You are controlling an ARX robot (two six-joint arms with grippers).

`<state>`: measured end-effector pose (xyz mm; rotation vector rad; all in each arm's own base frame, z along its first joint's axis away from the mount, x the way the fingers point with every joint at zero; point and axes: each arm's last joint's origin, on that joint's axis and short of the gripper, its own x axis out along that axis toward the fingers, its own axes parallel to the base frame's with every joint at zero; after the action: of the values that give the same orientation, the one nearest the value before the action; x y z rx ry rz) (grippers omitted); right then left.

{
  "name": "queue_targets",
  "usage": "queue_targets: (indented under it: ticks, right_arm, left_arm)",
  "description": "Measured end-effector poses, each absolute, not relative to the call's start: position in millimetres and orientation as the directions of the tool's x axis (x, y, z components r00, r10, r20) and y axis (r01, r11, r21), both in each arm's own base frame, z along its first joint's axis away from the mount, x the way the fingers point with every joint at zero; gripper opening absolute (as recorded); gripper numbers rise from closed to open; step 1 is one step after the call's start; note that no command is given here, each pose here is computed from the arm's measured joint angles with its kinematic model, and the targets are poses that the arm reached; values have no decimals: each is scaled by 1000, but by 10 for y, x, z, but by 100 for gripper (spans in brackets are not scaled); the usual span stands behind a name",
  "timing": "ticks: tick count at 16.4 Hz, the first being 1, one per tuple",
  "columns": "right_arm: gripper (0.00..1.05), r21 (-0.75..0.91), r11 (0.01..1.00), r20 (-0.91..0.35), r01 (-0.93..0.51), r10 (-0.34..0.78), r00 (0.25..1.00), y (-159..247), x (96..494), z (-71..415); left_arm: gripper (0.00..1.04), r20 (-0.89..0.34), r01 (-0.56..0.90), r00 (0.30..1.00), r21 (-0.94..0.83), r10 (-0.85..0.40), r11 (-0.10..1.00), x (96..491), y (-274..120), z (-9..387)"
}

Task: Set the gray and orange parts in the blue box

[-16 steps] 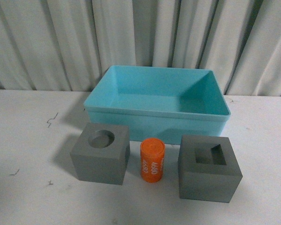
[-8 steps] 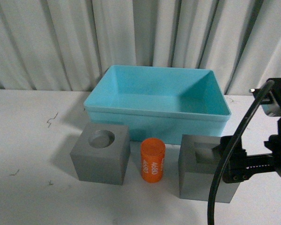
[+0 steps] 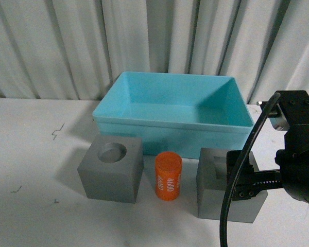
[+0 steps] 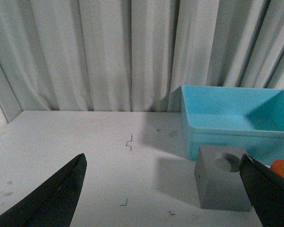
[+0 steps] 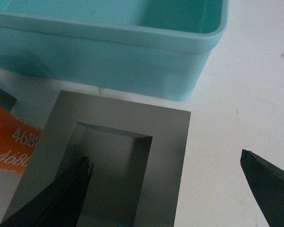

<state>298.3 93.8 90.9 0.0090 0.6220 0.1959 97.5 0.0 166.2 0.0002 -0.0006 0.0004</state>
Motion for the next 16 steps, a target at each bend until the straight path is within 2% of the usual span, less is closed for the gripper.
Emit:
queue_targets:
  ticks: [6,7,8,13,16]
  right_arm:
    - [96,101,982,-584,-161,189,789,999,3005,856]
    - [88,106,983,-588,-151,184,788,998,3005,844]
    - [71,121,985,-599,-126,174,781,991,3000,820]
    - [21,135,986,-597,-96,158,786,975,2972,816]
    - [18,133,982,-615,-135,188,765,879,2787,955]
  left_arm:
    - [98,1,0,1000,0,0,1000,975,0,1662]
    - [98,0,0,1000,0,0,1000,975,0,1661]
    - [98,1,0,1000,0,0,1000,975,0,1662]
    - [98,1,0,1000,0,0,1000,975,0,1662]
    - [98,1,0,1000,0,0,1000,975,0,1662]
